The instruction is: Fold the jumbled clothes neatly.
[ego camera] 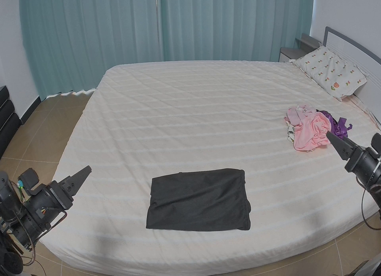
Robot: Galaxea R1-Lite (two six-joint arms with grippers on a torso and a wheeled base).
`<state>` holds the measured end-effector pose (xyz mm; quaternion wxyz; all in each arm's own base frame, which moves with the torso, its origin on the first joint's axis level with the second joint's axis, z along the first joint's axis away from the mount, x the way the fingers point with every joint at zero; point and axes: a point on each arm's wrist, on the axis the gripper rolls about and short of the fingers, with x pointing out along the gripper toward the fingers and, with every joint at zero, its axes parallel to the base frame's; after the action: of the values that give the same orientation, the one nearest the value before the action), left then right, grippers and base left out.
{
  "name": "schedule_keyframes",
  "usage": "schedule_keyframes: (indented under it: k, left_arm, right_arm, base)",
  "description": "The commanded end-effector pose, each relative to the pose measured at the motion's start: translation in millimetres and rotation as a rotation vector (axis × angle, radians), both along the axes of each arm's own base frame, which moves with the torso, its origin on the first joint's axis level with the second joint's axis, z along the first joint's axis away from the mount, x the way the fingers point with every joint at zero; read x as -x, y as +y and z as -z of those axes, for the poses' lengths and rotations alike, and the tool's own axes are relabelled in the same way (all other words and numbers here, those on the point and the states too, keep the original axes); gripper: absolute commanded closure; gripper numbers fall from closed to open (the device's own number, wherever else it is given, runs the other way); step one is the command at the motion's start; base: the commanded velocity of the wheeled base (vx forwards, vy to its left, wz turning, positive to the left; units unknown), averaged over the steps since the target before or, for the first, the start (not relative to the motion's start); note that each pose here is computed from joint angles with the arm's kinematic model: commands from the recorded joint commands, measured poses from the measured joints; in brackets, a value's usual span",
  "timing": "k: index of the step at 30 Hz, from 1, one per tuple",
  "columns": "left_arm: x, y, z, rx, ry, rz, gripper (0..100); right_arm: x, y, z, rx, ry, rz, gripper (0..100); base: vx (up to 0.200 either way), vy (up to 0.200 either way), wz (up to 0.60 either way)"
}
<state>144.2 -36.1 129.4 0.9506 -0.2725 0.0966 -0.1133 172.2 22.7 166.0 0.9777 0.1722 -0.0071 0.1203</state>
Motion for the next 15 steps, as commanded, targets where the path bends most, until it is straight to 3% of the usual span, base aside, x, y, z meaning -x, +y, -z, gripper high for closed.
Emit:
schedule_keyframes:
  k: [1, 7, 11, 15]
  left_arm:
    - [44.5, 11.5, -24.5, 0.013, -0.154, -0.002, 0]
    - [66.7, 16.8, -17.6, -0.021, -0.110, -0.001, 0]
    - [86.9, 21.2, -11.3, -0.139, -0.110, 0.017, 0]
    - [97.9, 24.0, -4.9, -0.147, -0.081, 0.018, 0]
  right_arm:
    - [58.7, -13.2, -3.7, 0.033, -0.083, 0.059, 0]
    - [92.0, -15.2, 7.1, 0.115, -0.038, 0.063, 0]
    - [125.0, -16.7, 21.1, 0.205, 0.013, 0.047, 0]
    - [145.9, -18.5, 38.9, 0.293, 0.060, 0.057, 0]
  base:
    - [0.000, 0.000, 0.00]
    - [0.000, 0.000, 0.00]
    - [0.000, 0.000, 0.00]
    - [0.000, 0.000, 0.00]
